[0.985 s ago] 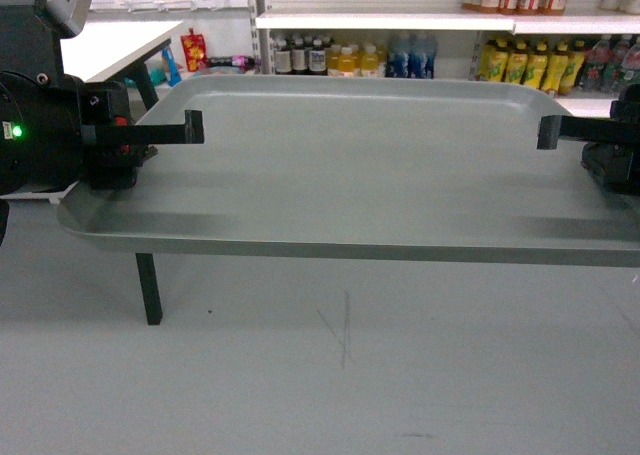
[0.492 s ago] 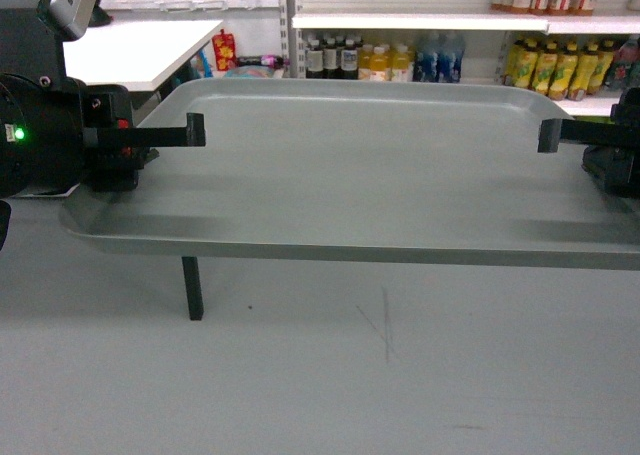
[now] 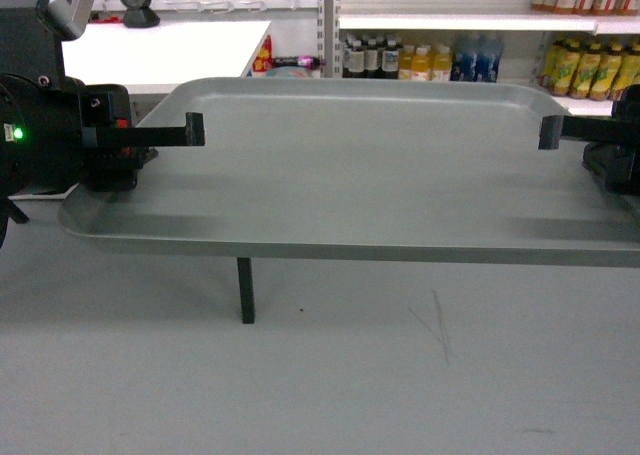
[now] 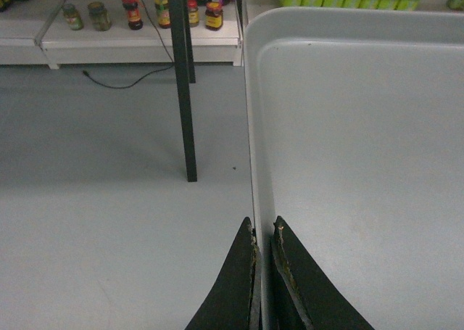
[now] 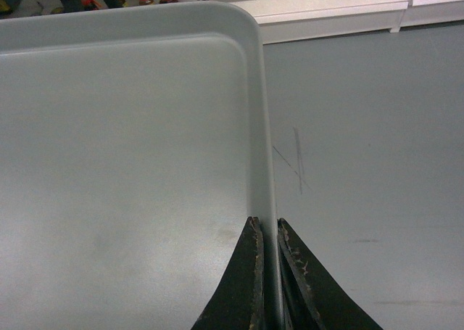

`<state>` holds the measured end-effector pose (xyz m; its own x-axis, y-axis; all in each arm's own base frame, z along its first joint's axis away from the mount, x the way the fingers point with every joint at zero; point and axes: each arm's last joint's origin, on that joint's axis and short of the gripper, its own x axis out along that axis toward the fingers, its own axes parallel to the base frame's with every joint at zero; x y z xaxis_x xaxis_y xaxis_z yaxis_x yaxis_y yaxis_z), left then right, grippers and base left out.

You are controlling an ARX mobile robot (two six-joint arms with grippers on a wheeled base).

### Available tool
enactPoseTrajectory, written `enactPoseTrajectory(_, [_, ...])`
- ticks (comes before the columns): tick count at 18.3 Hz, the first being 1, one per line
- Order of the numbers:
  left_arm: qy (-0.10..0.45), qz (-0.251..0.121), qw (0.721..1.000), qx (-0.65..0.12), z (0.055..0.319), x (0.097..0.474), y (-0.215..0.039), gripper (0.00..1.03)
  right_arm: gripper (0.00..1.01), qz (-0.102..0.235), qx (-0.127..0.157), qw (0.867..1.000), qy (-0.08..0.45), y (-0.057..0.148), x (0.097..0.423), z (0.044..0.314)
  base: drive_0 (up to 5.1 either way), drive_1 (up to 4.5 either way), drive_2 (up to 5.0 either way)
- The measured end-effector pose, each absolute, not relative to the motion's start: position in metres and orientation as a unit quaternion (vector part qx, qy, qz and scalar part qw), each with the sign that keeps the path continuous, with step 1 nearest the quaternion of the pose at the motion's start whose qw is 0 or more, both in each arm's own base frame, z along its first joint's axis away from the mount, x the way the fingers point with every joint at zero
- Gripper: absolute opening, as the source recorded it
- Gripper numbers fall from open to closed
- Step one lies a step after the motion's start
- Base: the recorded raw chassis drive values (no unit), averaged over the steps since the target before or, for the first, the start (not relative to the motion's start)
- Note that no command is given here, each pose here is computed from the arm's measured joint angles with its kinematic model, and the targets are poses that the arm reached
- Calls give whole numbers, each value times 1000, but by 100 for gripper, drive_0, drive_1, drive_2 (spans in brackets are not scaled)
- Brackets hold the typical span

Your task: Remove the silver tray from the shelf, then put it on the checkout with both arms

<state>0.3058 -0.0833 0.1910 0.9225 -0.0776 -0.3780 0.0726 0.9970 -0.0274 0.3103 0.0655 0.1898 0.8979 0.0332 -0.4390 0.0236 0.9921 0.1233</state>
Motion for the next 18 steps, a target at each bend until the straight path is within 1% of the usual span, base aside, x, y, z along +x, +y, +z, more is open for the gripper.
enactPoseTrajectory(18, [192, -38, 981, -7, 191, 306, -83, 4, 3, 4, 62, 972, 226, 67, 310, 190, -496, 327, 145])
